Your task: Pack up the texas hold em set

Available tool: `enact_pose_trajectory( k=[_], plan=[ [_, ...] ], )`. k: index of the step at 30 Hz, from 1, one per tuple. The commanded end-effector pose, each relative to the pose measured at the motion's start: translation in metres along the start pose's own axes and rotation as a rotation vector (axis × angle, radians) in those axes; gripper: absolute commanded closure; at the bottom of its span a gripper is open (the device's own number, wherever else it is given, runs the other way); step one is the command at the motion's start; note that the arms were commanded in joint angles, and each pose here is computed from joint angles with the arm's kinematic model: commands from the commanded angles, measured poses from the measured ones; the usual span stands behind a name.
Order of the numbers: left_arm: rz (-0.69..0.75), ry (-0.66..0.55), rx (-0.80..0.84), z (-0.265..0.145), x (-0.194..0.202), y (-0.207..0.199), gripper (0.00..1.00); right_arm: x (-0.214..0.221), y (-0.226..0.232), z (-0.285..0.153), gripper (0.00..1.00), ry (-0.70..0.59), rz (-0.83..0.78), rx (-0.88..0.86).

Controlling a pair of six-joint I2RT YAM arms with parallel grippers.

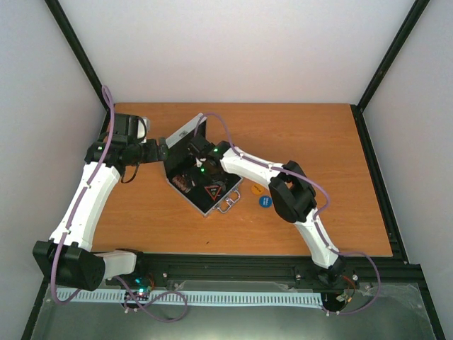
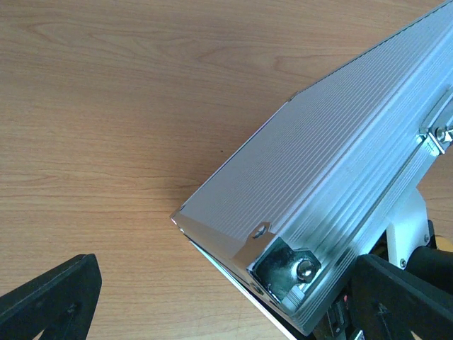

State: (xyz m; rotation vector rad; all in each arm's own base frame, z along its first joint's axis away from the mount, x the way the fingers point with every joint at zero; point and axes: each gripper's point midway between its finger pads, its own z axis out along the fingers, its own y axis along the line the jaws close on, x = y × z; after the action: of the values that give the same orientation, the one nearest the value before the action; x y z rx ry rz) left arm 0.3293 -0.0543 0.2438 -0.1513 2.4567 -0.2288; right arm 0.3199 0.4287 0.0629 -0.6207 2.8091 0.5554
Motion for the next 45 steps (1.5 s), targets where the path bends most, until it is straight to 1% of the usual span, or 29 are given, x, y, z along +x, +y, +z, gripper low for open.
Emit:
enact_pose_trajectory(
  k=[1, 5, 8, 13, 15, 16, 20, 24, 28, 33, 37, 41, 45],
  plan=[
    [0.014, -0.009, -0.001, -0.008, 0.000, 0.000, 0.00, -0.021, 0.004, -0.034, 0.00, -0.089, -0.017, 0.026],
    [0.014, -0.013, -0.002, -0.008, -0.001, 0.000, 0.00, -0.021, -0.022, -0.047, 0.00, -0.121, 0.049, 0.131],
    [0.014, -0.014, -0.003, -0.008, -0.001, 0.000, 0.00, -0.010, -0.054, -0.062, 0.00, -0.134, 0.110, 0.254],
    [0.013, -0.013, 0.001, -0.008, -0.001, -0.001, 0.00, 0.011, -0.102, -0.105, 0.00, -0.157, 0.163, 0.475],
    [0.012, -0.014, 0.004, -0.008, -0.001, -0.001, 0.00, 0.026, -0.117, -0.118, 0.00, -0.141, 0.193, 0.500],
    [0.012, -0.013, 0.005, -0.008, -0.001, -0.001, 0.00, 0.036, -0.127, -0.120, 0.00, -0.114, 0.221, 0.516],
    [0.011, -0.014, 0.014, -0.008, -0.001, -0.003, 0.00, 0.087, -0.164, -0.114, 0.00, 0.022, 0.324, 0.535],
    [0.010, -0.013, 0.018, -0.008, -0.001, -0.004, 0.00, 0.118, -0.179, -0.106, 0.00, 0.077, 0.345, 0.530],
    [0.009, -0.006, 0.020, -0.006, 0.000, -0.004, 0.00, 0.133, -0.186, -0.094, 0.00, 0.138, 0.342, 0.553],
    [0.009, -0.005, 0.016, -0.006, 0.001, -0.003, 0.00, 0.145, -0.190, -0.074, 0.00, 0.173, 0.363, 0.501],
    [0.010, -0.004, 0.011, -0.006, 0.002, -0.002, 0.00, 0.153, -0.193, -0.060, 0.01, 0.211, 0.347, 0.484],
    [0.011, -0.004, 0.004, -0.005, 0.003, 0.000, 0.00, 0.158, -0.199, -0.052, 0.02, 0.216, 0.336, 0.490],
    [0.010, -0.001, 0.001, -0.004, 0.003, 0.000, 0.00, 0.163, -0.206, -0.050, 0.07, 0.211, 0.350, 0.490]
  ],
)
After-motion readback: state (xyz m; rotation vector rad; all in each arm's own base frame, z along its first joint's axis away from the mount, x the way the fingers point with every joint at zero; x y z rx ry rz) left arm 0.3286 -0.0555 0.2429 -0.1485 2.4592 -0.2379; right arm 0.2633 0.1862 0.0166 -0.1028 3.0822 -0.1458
